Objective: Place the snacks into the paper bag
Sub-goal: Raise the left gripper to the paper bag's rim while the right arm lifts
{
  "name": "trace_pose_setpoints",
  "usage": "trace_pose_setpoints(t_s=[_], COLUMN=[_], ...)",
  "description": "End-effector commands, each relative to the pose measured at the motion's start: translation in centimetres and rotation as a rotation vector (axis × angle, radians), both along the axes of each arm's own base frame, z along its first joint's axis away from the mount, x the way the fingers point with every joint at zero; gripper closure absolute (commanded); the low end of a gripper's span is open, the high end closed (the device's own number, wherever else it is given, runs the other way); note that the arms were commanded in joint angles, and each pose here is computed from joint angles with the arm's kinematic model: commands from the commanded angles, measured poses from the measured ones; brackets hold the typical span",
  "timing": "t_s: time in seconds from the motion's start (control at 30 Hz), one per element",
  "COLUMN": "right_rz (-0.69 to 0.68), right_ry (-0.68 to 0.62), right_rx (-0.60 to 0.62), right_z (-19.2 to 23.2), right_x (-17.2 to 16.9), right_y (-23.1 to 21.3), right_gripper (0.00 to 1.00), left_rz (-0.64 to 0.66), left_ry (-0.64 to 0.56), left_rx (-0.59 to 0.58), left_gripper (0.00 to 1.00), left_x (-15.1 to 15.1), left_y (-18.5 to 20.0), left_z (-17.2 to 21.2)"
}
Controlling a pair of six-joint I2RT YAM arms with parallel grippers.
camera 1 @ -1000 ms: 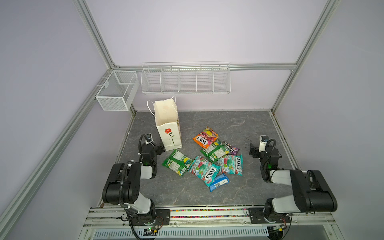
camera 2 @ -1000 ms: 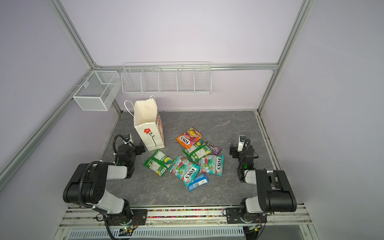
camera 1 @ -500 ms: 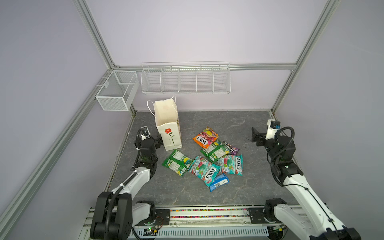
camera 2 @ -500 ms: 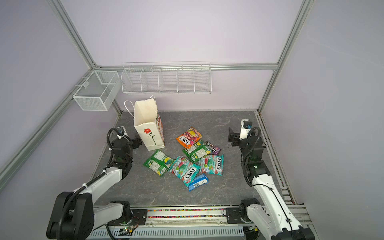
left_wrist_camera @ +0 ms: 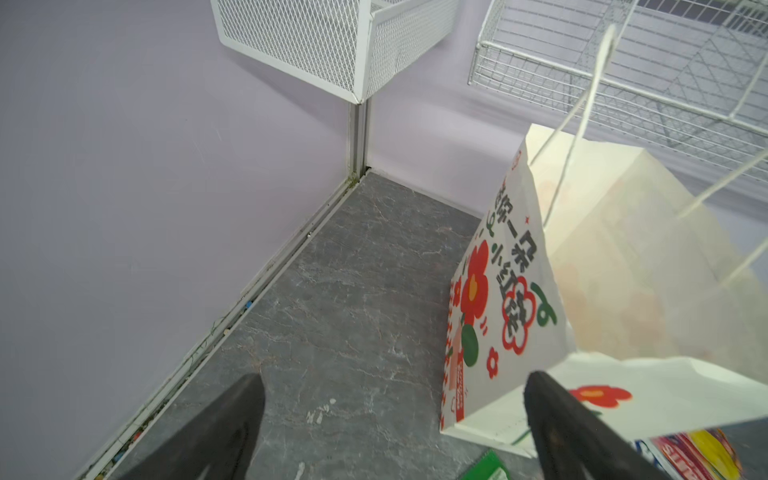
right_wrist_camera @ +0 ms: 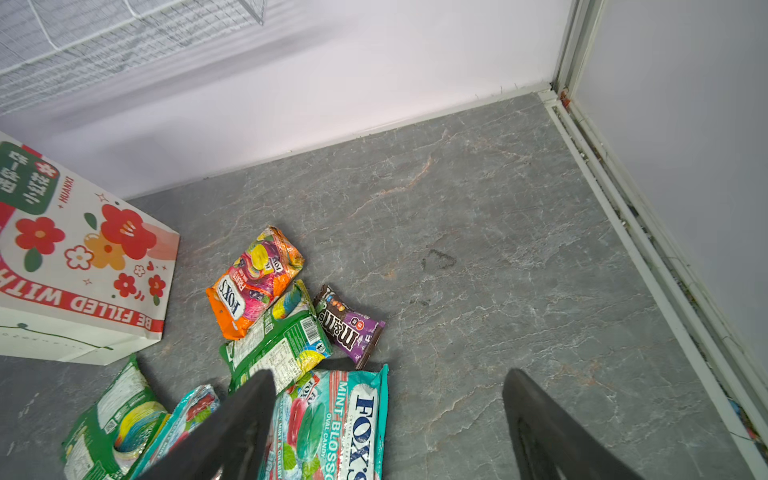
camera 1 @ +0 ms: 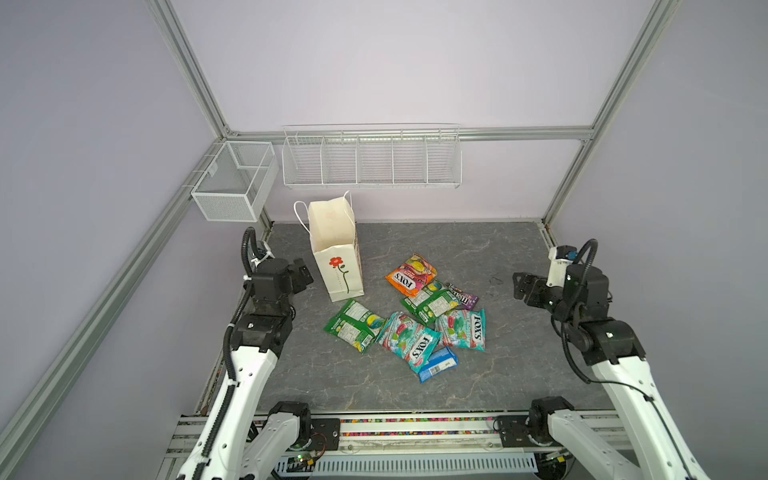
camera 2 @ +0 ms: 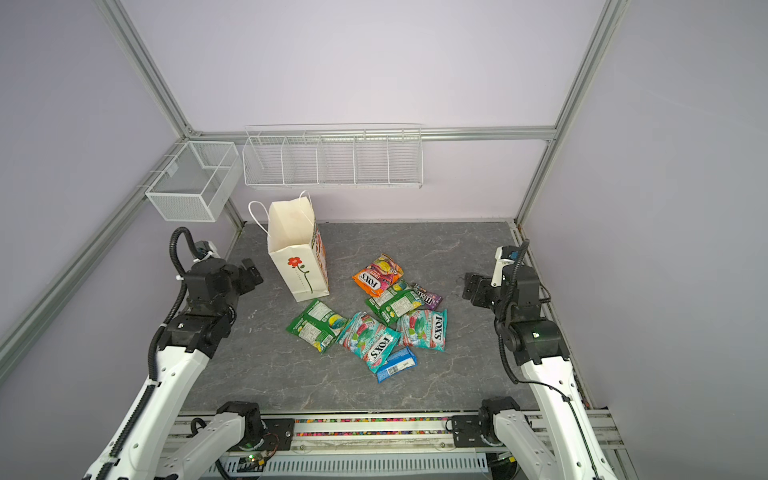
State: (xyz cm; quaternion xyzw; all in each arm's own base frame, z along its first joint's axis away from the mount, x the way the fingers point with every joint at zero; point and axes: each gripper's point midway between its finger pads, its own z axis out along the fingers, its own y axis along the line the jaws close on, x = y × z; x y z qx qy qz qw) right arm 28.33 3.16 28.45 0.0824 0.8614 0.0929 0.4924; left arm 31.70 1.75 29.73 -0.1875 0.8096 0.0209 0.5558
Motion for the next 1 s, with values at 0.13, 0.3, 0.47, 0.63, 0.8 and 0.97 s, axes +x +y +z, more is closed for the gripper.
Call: trace_pose_setpoints(t_s=[0.13,0.3,0.47,0.63,0.8,0.97], right_rz=[0.043,0.005,-0.030,-0.034,-0.023,-0.023], right_ry=[0.082,0.092,0.107,0.122,0.138,0.126], right_rx=[0.005,-0.004,-0.002,0.000,0.004,0.003], right_z=[-1.3,-3.0,-4.0,-4.9,-5.3,-5.1], right_x=[-4.2,-6.0,-6.9,-6.9,-6.8,-7.0], right_y=[0.3,-0.6,-1.2,-1.2,-0.9,-0.9], right_gripper=[0.12,0.12,0.12,0.11,0.12,0.12], left_rz=[-0.109,-0.143,-0.186,-0.212,-0.218,-0.185], left_ry=[0.093,0.098,0.156,0.226,0.268,0.336], left_rx=[-0.094,-0.121,-0.162,-0.190,-0.204,-0.182], left_gripper=[0.06,0.07,0.13,0.20,0.21,0.25], left_x=[-2.1,-1.5,0.2,2.3,4.2,6.2], left_y=[-2.4,-3.2,-4.6,-5.7,-6.3,-6.2], left_z=[2.2,4.6,5.2,4.9,4.3,2.6])
